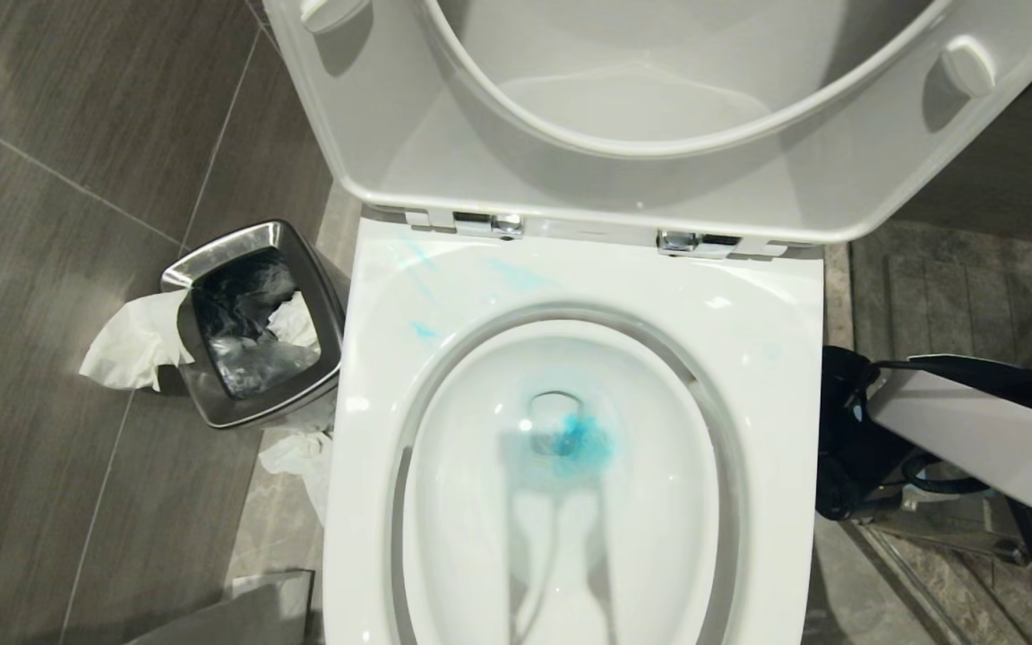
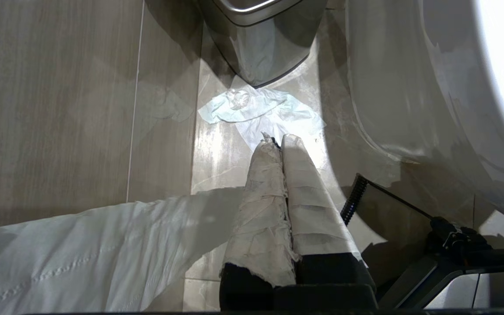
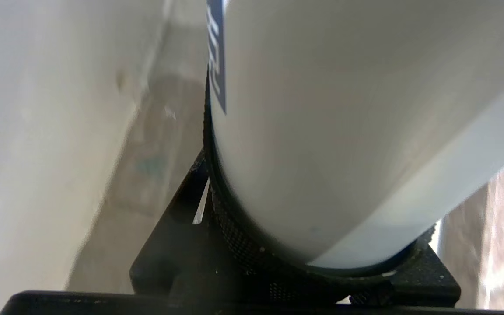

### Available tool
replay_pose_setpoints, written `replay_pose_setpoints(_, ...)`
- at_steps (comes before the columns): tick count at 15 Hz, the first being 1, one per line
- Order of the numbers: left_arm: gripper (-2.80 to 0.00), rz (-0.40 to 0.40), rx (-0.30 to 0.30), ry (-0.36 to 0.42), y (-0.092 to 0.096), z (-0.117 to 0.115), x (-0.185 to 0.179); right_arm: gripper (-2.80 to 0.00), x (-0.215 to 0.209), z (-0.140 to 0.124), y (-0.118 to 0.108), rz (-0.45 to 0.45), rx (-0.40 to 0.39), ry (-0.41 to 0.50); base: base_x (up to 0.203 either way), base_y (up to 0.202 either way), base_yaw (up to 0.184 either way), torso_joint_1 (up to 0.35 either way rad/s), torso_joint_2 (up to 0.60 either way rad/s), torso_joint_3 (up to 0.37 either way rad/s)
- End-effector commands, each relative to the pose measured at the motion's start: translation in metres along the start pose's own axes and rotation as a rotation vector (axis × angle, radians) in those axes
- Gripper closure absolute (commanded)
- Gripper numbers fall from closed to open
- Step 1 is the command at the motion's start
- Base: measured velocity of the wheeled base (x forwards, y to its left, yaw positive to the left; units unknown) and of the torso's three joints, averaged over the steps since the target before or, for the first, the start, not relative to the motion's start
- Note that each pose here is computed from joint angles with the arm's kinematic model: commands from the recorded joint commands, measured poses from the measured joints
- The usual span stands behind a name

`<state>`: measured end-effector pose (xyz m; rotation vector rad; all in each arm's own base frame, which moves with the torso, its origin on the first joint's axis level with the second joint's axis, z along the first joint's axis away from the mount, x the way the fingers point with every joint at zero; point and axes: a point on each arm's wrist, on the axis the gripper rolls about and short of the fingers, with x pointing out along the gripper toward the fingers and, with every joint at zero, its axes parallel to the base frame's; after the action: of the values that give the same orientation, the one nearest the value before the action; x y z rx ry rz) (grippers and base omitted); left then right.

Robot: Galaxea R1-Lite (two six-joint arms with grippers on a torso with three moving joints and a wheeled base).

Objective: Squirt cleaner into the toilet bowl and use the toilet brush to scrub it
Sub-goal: Place the cleaning agent on the floor

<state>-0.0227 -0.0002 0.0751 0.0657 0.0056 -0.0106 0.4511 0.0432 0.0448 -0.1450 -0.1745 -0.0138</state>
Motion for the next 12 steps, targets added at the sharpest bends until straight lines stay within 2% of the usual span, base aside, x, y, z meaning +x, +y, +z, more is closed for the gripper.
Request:
replay_pose_setpoints(1,0.00,-0.001,0.000,0.000,0.000,0.000,0.000,0.00,0.006,0.006,0.001,0.000,-0.001,-0.042,0.000,0.000,0.000,-0.002,0.01,-0.036)
replay_pose_setpoints(4,0.00,-0.003,0.002,0.000,0.000,0.000,0.000,0.00,0.011,0.007,0.006,0.008,-0.001,-0.066,0.000,0.000,0.000,0.000,0.00,0.000)
replay_pose_setpoints(8,0.00,-0.002,0.002,0.000,0.000,0.000,0.000,0.00,0.013,-0.012,0.011,0.012,-0.004,-0.037,0.000,0.000,0.000,0.000,0.00,0.000)
replay_pose_setpoints(12,0.00,-0.002,0.002,0.000,0.000,0.000,0.000,0.00,0.016,-0.012,0.012,0.006,-0.003,-0.050,0.000,0.000,0.000,0.000,0.00,0.000)
